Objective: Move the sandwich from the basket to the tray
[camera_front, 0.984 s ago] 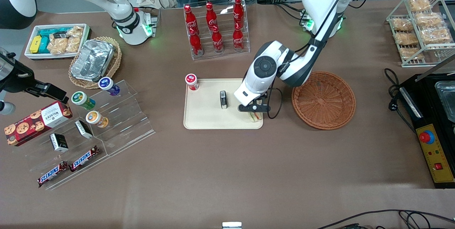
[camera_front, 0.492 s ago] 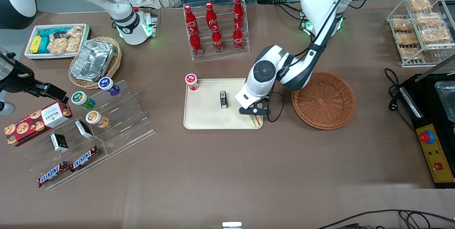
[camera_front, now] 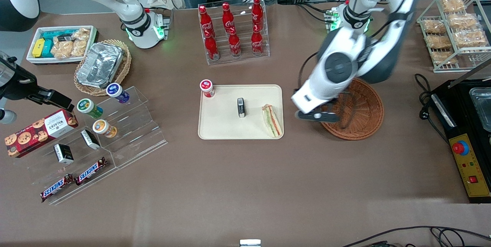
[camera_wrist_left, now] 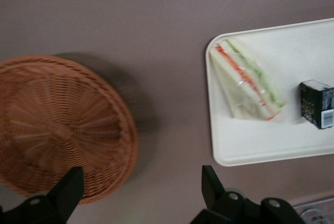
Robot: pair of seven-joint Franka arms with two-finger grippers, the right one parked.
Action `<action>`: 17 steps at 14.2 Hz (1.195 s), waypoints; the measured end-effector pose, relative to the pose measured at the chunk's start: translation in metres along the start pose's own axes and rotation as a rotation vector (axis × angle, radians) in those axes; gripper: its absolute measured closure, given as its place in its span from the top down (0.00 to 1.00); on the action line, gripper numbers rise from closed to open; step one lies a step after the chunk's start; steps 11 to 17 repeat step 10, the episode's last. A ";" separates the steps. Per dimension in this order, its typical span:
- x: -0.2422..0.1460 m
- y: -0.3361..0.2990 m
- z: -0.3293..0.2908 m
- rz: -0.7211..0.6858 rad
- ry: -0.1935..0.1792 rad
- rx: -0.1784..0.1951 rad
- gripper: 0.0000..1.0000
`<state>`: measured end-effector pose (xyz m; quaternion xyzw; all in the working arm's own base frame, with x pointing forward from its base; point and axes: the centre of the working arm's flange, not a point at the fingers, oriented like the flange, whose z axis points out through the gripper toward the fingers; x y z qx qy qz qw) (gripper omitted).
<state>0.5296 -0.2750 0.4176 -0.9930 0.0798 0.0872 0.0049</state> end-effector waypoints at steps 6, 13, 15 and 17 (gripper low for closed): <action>-0.012 -0.107 -0.055 0.021 -0.010 -0.009 1.00; -0.028 -0.147 -0.096 0.095 0.063 0.056 1.00; -0.028 -0.147 -0.096 0.095 0.063 0.056 1.00; -0.028 -0.147 -0.096 0.095 0.063 0.056 1.00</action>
